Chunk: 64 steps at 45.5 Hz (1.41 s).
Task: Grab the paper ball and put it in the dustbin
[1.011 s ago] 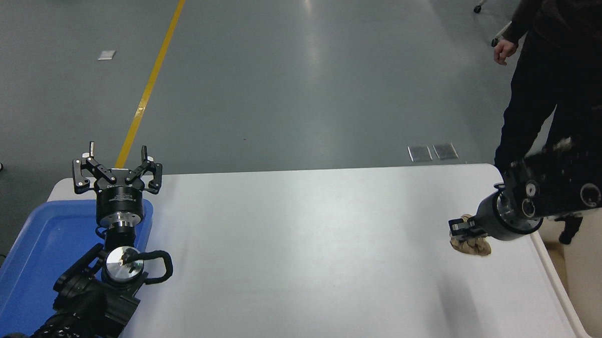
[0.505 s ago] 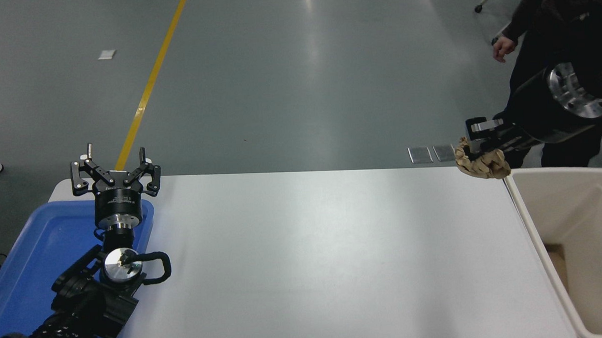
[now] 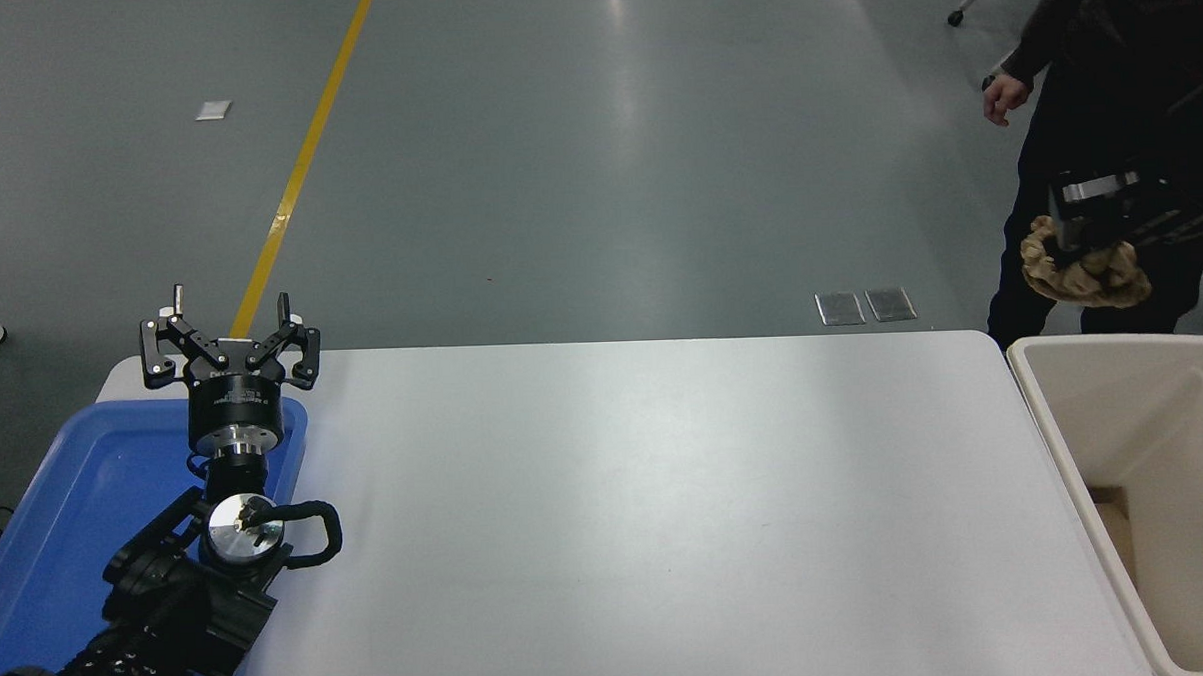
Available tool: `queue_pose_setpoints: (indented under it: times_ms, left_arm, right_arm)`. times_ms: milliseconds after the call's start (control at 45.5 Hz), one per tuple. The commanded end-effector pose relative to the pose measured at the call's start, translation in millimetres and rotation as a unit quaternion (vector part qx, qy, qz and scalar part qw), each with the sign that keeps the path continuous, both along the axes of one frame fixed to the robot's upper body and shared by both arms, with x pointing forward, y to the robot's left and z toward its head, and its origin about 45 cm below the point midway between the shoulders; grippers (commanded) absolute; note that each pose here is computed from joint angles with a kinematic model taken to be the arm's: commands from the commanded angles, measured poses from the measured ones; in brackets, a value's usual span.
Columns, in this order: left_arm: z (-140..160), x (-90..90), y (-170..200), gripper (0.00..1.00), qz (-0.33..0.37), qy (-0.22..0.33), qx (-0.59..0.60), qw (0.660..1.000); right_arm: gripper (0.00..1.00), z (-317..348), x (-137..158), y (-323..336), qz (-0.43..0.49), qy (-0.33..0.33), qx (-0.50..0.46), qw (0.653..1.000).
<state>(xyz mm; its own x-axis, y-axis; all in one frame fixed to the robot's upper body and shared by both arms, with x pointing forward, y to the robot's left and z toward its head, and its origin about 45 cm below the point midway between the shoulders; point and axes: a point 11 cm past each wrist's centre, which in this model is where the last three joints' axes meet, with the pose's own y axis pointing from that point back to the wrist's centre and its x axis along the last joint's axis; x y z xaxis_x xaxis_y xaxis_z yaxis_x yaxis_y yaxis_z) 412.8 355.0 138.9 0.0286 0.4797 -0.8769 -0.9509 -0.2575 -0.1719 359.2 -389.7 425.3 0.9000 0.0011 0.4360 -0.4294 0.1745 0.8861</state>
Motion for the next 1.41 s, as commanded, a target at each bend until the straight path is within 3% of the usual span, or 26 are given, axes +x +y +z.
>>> queue_pose_setpoints:
  times_ms: [0,176,396,505,813,857,945,989,1077,1143,1209,1385]
  left_arm:
    - [-1,-0.5,0,0.99,0.0,0.001,0.0,1.0]
    - [-1,-0.6,0,0.99,0.001,0.0,0.0,1.0]
    - [-1,-0.6,0,0.99,0.001,0.0,0.0,1.0]
    - [-1,-0.6,0,0.99,0.001,0.0,0.0,1.0]
    - [-2,-1.7,1,0.99,0.003,0.001,0.0,1.0]
    - [-2,-1.7,1,0.99,0.003,0.001,0.0,1.0]
    - [-2,-1.7,1,0.99,0.002,0.001,0.0,1.0]
    - [-2,-1.7,1,0.99,0.002,0.001,0.0,1.0]
    - [-2,-1.7,1,0.99,0.002,0.001,0.0,1.0]
    - [-2,-1.7,1,0.99,0.002,0.001,0.0,1.0]
    - [-1,-1.2,1,0.99,0.002,0.001,0.0,1.0]
    - [-1,-1.2,1,0.99,0.002,0.001,0.0,1.0]
  right_arm:
    - [0.0,-62,-3,-110,-0.046,-0.012,-0.118,0.992]
    - [0.0,-136,-27,-178,-0.07,-0.017,-0.188,0.979]
    - [0.0,-230,-49,-212,-0.153,-0.077,-0.165,0.971]
    - [0.0,-271,-45,-203,-0.193,-0.127,-0.137,0.963]
    - [0.0,-345,-48,-160,-0.288,-0.165,-0.058,0.942]
    - [0.09,-353,-49,-153,-0.296,-0.165,-0.049,0.939]
    - [0.16,-358,-49,-147,-0.298,-0.166,-0.044,0.939]
    - [0.35,-358,-48,-146,-0.298,-0.171,-0.043,0.938]
    - [0.54,-357,-47,-145,-0.302,-0.177,-0.038,0.936]
    - [0.82,-357,-46,-145,-0.302,-0.177,-0.038,0.936]
    - [0.99,-355,-46,-146,-0.302,-0.178,-0.038,0.936]
    - [1.0,-355,-47,-148,-0.296,-0.171,-0.043,0.939]
